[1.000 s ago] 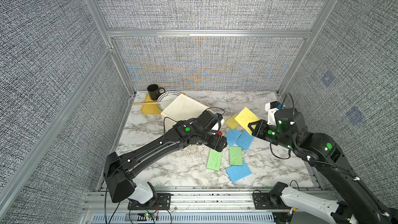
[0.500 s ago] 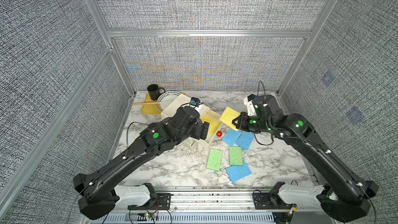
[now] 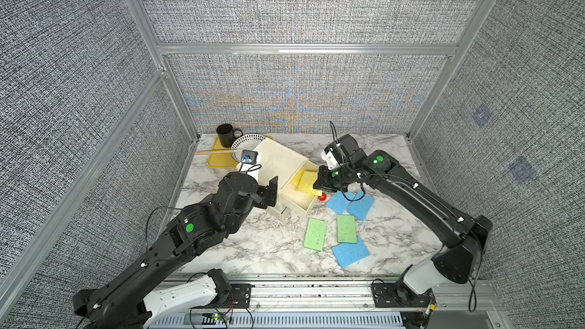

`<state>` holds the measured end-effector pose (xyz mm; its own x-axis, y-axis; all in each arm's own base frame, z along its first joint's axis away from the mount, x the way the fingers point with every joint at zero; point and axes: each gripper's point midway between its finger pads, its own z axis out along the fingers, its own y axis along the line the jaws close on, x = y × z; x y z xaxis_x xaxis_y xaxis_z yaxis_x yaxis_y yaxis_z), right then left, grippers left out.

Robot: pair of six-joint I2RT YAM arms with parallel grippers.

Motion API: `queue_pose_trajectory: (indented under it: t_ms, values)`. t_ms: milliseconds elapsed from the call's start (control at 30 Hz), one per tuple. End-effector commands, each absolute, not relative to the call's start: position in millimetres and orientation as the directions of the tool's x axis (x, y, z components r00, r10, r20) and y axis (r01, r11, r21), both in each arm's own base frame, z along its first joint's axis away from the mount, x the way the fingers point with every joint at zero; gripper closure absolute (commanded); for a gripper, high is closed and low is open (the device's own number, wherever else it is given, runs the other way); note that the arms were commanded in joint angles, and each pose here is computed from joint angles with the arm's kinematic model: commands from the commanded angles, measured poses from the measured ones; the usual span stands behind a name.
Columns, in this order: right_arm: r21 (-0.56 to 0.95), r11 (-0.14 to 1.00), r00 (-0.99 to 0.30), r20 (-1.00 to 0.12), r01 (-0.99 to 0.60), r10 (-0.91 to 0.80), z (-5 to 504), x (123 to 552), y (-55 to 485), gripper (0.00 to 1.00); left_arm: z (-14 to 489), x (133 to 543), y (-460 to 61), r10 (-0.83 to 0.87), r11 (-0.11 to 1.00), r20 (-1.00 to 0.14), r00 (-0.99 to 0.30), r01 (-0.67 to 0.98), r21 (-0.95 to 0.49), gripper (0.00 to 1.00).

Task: Please put the sticky notes in the drawer by color
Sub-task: Place the sponge in the drawer.

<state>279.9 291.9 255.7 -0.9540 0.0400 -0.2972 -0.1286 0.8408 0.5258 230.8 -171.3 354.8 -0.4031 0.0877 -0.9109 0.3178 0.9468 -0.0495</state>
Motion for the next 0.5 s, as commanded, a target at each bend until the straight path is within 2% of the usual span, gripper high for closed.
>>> queue_pose_trajectory:
  t_ms: [0,233,467]
  values:
    - [0.47,0.875,-0.949,-0.314,-0.121,0.038,255.8,287.6,281.4,1.0,352.8,235.1,-173.8,0.077,0.949,-0.914,-0.399,0.309,-0.055,0.1]
    - [0.428,0.896,-0.932,-0.359,-0.116,0.051,267.2,299.6,270.4,1.0,343.9,236.4,-177.5,0.076,0.947,-0.906,-0.416,0.315,-0.065,0.1]
    - [0.491,0.859,-0.929,-0.366,-0.145,0.053,284.2,288.1,275.6,1.0,339.6,235.6,-178.1,0.078,0.945,-0.892,-0.445,0.319,-0.077,0.08]
